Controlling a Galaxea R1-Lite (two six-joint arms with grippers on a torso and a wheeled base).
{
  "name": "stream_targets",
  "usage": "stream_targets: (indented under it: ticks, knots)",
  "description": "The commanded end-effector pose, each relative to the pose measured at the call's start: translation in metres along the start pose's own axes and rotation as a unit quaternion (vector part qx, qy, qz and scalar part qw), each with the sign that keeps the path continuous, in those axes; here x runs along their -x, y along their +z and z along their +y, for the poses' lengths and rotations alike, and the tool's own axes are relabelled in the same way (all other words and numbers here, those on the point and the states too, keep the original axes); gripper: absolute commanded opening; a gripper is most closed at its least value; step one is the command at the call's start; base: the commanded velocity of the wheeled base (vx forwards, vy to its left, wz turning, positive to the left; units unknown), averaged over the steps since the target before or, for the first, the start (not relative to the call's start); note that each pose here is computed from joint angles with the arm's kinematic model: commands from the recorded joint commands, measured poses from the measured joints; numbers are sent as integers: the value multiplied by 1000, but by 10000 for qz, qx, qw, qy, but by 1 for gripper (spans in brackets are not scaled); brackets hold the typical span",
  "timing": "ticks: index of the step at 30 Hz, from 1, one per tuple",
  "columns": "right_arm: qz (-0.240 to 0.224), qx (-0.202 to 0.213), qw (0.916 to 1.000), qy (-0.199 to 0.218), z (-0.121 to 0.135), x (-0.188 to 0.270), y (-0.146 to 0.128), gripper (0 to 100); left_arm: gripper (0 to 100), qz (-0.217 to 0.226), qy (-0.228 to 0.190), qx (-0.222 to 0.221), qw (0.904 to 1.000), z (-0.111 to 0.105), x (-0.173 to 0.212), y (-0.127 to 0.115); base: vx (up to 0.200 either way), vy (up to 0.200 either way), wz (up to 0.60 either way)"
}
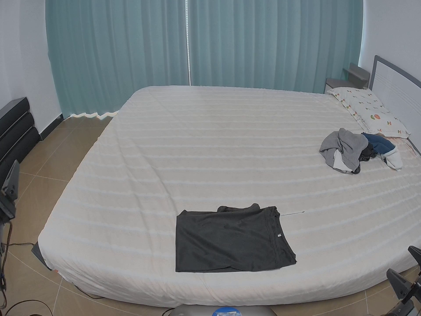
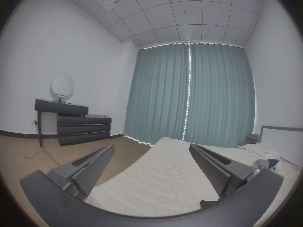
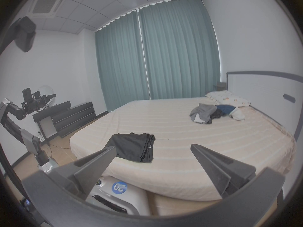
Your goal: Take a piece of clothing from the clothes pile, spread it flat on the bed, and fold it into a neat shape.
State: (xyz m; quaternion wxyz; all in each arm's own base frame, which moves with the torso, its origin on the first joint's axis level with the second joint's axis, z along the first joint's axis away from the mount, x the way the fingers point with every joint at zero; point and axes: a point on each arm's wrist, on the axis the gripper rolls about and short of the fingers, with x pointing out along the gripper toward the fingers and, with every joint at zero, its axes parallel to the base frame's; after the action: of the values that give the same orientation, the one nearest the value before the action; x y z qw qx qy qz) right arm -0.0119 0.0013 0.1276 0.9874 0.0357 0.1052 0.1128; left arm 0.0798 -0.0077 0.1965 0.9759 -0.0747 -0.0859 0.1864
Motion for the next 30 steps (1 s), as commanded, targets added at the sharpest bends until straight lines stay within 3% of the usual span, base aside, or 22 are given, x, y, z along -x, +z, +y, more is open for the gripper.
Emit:
stream_targets:
  ticks: [1, 5, 10, 11, 13, 16, 20, 22, 26, 28, 30]
  knots:
    - [-1011, 447, 9938, -122, 2, 27, 3, 100, 100, -541, 722, -58, 9959, 43, 52, -1, 0, 0, 0]
    - [-985, 436, 9902, -885, -1, 27, 2, 100, 100, -549, 1012, -194, 9932, 54, 73, -9, 0, 0, 0]
    - [-880, 359, 9867, -1319, -1, 30, 2, 100, 100, -768, 1183, -543, 9885, 59, 94, -15, 0, 0, 0]
    - [-800, 353, 9837, -1573, 0, 31, -2, 100, 100, -825, 1232, -640, 9869, 59, 98, -17, 0, 0, 0]
    - [-673, 335, 9818, -1743, 1, 32, -11, 100, 100, -913, 1135, -740, 9866, 58, 104, -20, 0, 0, 0]
    - [-623, 343, 9848, -1586, 4, 36, -23, 100, 100, -920, 658, -750, 9908, 57, 107, -24, 0, 0, 0]
    - [-670, 315, 9919, -1034, 5, 30, -26, 100, 100, -807, 470, -753, 9928, 57, 104, -33, 0, 0, 0]
    - [-747, 304, 9918, -991, 4, 27, -28, 100, 100, -729, 344, -775, 9937, 57, 103, -38, 0, 0, 0]
    - [-1109, 515, 9879, -958, 0, 9, -40, 100, 100, -545, -416, -796, 9945, 55, 100, -56, 0, 0, 0]
    - [-1590, 924, 9802, -738, -1, 3, -41, 100, 100, -503, -973, -680, 9917, 54, 99, -61, 0, 0, 0]
    - [-1698, 1003, 9790, -516, 1, 4, -39, 100, 100, -422, -1398, -497, 9880, 52, 99, -61, 0, 0, 0]
